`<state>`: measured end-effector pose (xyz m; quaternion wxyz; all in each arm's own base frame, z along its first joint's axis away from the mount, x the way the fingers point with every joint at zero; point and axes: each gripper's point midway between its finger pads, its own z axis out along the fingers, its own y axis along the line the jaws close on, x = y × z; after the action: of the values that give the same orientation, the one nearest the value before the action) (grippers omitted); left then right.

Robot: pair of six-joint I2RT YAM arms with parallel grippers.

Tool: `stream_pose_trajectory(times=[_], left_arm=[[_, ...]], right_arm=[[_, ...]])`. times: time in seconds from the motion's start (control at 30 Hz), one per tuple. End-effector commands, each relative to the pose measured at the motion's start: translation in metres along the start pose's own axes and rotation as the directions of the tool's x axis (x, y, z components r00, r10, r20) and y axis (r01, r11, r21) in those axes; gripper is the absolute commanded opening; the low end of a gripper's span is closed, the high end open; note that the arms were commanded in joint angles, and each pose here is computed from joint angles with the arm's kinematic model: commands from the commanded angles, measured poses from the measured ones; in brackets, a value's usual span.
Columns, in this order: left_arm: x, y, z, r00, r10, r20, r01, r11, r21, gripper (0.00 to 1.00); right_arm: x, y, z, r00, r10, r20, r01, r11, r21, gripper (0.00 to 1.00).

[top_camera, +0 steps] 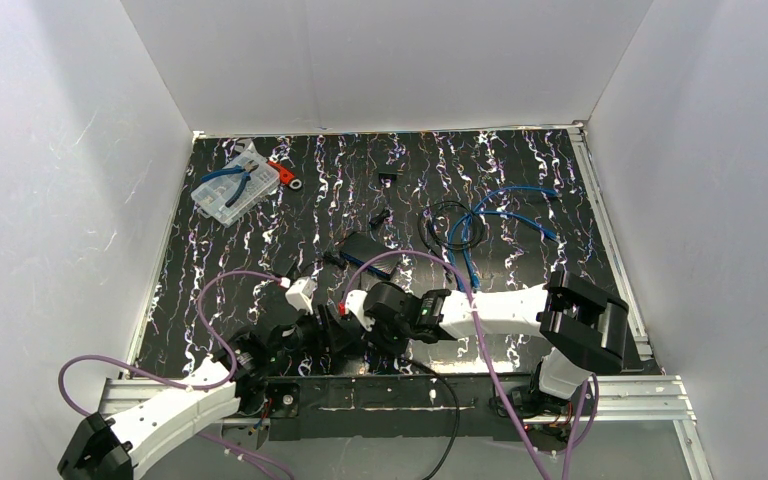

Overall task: Insert the plug into the switch port
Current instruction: Insert the connector into the switch port.

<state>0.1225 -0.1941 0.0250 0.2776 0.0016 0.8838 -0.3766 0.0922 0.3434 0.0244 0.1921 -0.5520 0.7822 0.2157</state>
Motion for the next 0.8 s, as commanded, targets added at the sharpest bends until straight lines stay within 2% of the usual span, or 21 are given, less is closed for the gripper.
stream_pose_trajectory(times=[0.0, 0.2, 0.5, 0.77], left_arm=[[0.038, -0.002, -0.012, 0.983, -0.024, -0.182, 0.027, 0.999, 0.018, 0.51], [0.036, -0.002, -0.013, 0.984, -0.024, -0.176, 0.026, 1.0, 0.014, 0.52], [0.037, -0.001, -0.012, 0.983, -0.023, -0.182, 0.025, 1.0, 0.008, 0.52], [0.037, 0.001, -0.012, 0.983, -0.025, -0.183, 0.025, 1.0, -0.005, 0.53]], right_arm=[[-0.032, -0.018, -0.003, 0.995, -0.013, 0.097, 0.004, 0.995, 0.098, 0.01], [-0.021, -0.022, -0.006, 0.998, -0.029, 0.05, 0.023, 0.993, 0.119, 0.01], [-0.012, -0.015, -0.008, 0.999, -0.043, 0.013, 0.042, 0.997, 0.071, 0.01], [-0.004, -0.017, -0.017, 0.994, -0.107, 0.0, 0.106, 0.992, 0.07, 0.01]])
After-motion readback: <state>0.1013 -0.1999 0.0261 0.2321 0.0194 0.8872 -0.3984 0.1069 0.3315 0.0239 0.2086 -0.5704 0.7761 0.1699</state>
